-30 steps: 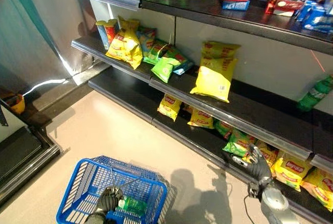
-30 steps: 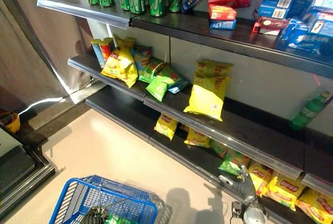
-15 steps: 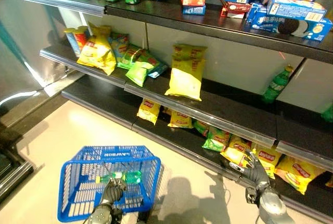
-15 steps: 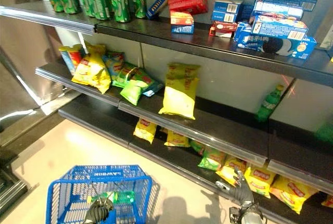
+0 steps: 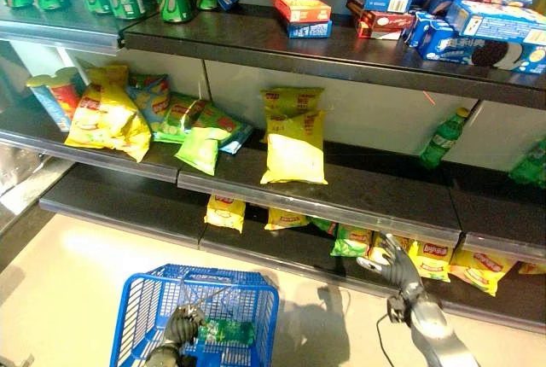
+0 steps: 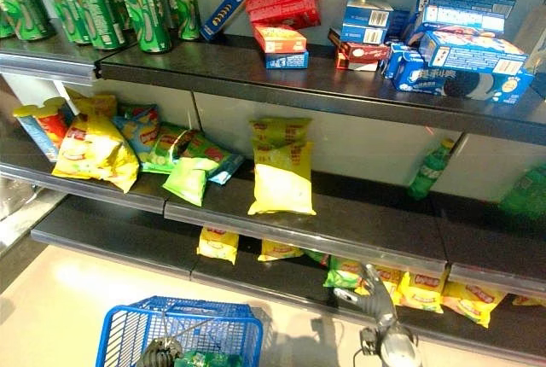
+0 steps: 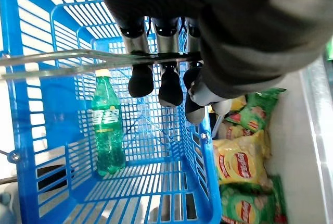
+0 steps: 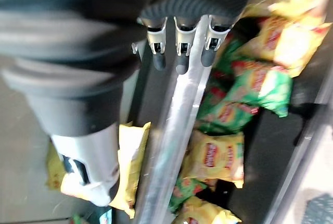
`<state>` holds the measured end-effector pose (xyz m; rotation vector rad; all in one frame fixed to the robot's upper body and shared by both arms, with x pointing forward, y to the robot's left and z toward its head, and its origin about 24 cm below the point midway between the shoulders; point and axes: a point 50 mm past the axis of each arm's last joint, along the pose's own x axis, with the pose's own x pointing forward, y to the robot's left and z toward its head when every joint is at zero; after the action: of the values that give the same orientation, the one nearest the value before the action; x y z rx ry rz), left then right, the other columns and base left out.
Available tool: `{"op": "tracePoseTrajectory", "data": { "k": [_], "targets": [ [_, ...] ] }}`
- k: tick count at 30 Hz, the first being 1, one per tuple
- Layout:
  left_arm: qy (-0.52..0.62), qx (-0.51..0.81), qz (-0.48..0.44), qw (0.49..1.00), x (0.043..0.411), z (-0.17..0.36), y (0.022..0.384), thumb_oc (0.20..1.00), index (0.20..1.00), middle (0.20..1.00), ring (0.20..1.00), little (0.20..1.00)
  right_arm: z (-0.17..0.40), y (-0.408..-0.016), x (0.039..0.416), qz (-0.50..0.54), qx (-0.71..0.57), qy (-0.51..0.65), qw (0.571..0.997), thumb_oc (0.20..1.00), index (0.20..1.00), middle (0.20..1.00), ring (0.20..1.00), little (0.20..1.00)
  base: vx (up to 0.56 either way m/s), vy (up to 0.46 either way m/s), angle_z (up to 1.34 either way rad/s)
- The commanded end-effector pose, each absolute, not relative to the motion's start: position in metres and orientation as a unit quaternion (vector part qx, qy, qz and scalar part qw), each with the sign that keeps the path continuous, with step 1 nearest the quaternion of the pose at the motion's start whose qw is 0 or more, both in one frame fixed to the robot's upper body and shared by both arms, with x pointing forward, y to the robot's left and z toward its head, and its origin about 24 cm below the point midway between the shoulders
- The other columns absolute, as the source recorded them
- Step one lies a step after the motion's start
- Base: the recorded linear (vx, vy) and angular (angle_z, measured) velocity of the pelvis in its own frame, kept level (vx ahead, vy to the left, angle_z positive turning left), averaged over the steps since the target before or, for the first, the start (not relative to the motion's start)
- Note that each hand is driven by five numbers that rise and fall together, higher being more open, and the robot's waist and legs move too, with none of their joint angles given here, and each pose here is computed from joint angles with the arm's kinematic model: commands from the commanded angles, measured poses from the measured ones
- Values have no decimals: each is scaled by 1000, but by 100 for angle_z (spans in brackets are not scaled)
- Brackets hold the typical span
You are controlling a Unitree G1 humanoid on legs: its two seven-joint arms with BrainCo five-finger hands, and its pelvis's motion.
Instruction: Pick up the snacks into the basket
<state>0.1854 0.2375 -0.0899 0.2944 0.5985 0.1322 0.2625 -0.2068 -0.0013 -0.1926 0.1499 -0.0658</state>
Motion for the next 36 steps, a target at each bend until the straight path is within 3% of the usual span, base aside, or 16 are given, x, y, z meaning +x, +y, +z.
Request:
{"op": "tracePoseTrajectory", "data": {
  "k": [1,9,18,36],
  "targets": [
    [172,171,64,968,209,-48,246,200,200,200,200,200,35,-208,282,-23,-134,-8,991,1000,1000,1000,1000,1000,81,-71,70],
    [173,165,25,971,214,-52,231,200,200,200,200,200,76,-222,314,-43,-188,-60,979,1000,1000,1000,1000,1000,93,-110,58],
    [143,149,8,978,228,-37,226,200,200,200,200,200,157,-196,380,-37,-219,-130,966,1000,1000,1000,1000,1000,-33,-27,26],
    [91,144,-18,985,243,-17,212,200,200,200,200,200,200,-173,402,-39,-244,-165,955,1000,1000,1000,1000,1000,-21,-19,13]
  ]
}}
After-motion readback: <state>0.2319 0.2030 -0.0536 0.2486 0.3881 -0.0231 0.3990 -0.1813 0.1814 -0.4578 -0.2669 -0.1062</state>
